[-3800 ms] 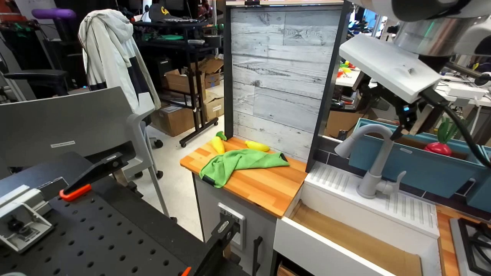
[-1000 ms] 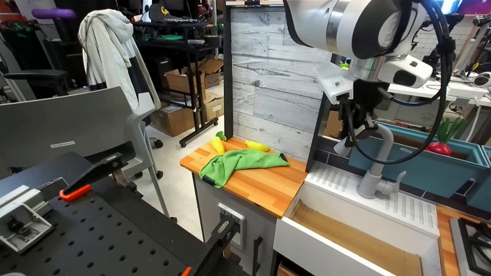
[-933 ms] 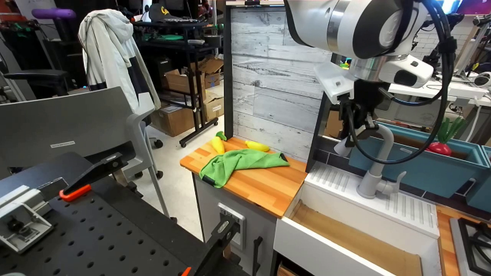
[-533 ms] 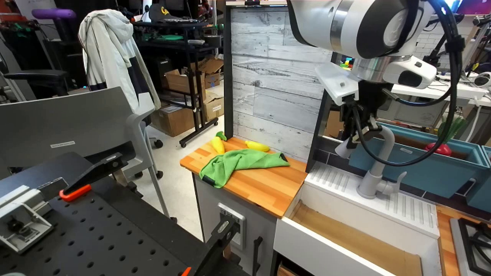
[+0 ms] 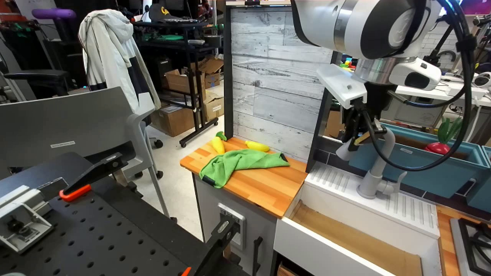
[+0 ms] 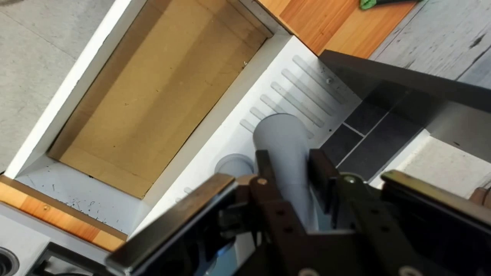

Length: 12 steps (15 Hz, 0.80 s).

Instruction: Move the towel to the left then move the tap nozzle to the left then to the right

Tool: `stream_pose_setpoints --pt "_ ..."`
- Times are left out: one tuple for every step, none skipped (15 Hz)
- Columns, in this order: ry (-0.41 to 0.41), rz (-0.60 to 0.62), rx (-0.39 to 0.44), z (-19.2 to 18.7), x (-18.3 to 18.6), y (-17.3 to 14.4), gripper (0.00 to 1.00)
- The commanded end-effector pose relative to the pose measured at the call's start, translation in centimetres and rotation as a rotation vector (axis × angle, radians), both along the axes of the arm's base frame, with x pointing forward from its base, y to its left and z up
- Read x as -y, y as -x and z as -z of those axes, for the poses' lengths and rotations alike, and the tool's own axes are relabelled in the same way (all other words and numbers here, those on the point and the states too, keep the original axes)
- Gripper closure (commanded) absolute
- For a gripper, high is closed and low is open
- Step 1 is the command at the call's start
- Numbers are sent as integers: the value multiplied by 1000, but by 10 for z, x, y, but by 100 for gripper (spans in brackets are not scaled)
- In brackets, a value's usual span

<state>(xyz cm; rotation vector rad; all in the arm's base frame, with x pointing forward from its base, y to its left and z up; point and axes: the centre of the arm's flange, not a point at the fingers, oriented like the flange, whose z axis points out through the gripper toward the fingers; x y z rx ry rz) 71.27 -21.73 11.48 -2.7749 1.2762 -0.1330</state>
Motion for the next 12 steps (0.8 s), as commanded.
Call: stream_pose_setpoints --pt "25 -4 -40 22 36 32 93" --pt "23 -6 -40 22 38 34 93" --pt "20 -10 -41 22 40 36 93" --pt "18 -11 -39 22 42 38 93" --pt "15 -12 -39 22 45 39 93" --pt "12 -11 -39 22 47 40 93" --pt "7 -9 -41 22 50 42 93" --pt "2 -9 -40 22 53 44 93" --pt "-3 -8 -38 22 56 45 93" --pt "-10 -6 -37 23 59 46 93" --pt "-17 -2 -34 22 61 48 93" --pt "-25 1 -32 22 64 49 93"
